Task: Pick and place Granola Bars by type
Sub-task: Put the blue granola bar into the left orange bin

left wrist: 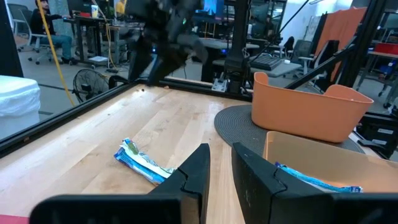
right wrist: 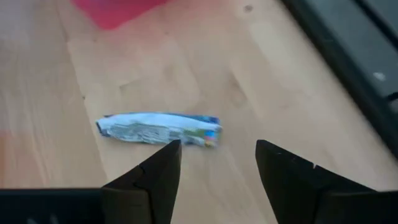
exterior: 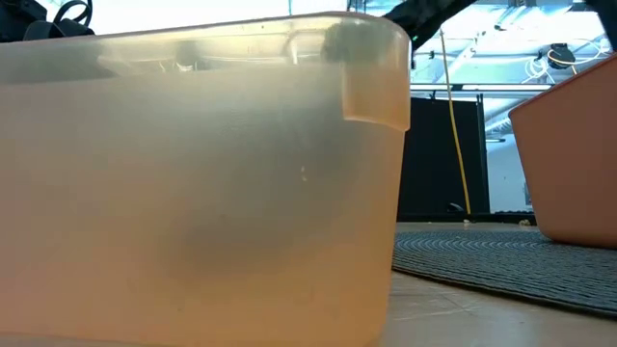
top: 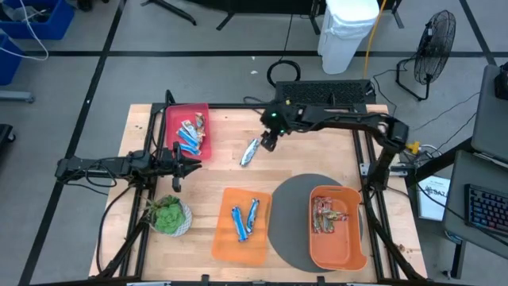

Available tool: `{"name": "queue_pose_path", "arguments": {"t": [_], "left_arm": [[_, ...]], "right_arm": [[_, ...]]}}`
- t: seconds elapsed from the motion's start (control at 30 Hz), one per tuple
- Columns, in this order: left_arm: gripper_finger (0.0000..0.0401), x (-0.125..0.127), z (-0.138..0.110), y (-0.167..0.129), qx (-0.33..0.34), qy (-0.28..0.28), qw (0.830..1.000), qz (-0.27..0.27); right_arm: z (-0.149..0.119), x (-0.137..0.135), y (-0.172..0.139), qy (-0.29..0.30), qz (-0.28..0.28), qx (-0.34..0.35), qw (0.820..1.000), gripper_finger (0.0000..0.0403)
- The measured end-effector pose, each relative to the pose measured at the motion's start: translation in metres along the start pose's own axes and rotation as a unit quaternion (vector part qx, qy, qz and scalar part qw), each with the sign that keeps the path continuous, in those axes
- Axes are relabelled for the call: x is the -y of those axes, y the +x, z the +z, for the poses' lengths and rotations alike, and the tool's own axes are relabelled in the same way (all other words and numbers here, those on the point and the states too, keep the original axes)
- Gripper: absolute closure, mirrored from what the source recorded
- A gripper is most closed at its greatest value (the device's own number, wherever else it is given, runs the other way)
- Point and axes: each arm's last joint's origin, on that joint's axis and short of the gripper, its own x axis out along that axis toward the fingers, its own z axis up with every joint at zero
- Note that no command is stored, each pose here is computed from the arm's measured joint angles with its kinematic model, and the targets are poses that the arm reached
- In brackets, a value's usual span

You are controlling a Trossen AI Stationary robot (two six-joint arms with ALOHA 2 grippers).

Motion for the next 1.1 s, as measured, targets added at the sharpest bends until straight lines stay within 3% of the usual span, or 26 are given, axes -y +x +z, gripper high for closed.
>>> {"name": "queue_pose_path", "arguments": {"t": [0.2,0.43,0.7,1.1], "left_arm": [[0.0329,0.0,0.0,0.0,0.0,0.0,1.0,0.0],[0.0329,0.0,0.0,0.0,0.0,0.0,1.0,0.0],[0.0329,0.0,0.0,0.0,0.0,0.0,1.0,0.0],[0.0329,0.0,0.0,0.0,0.0,0.0,1.0,0.0]], "right_arm": [[-0.009,0.007,0.054,0.005,0.005,-0.055,0.998,0.0201],[-0.024,0.027,0.096,0.065,0.076,-0.078,0.992,0.02],[-0.024,0.037,0.106,0.088,0.096,-0.064,0.989,0.0202],[-0.027,0.021,0.113,0.08,0.145,-0.067,0.984,0.0224]]}}
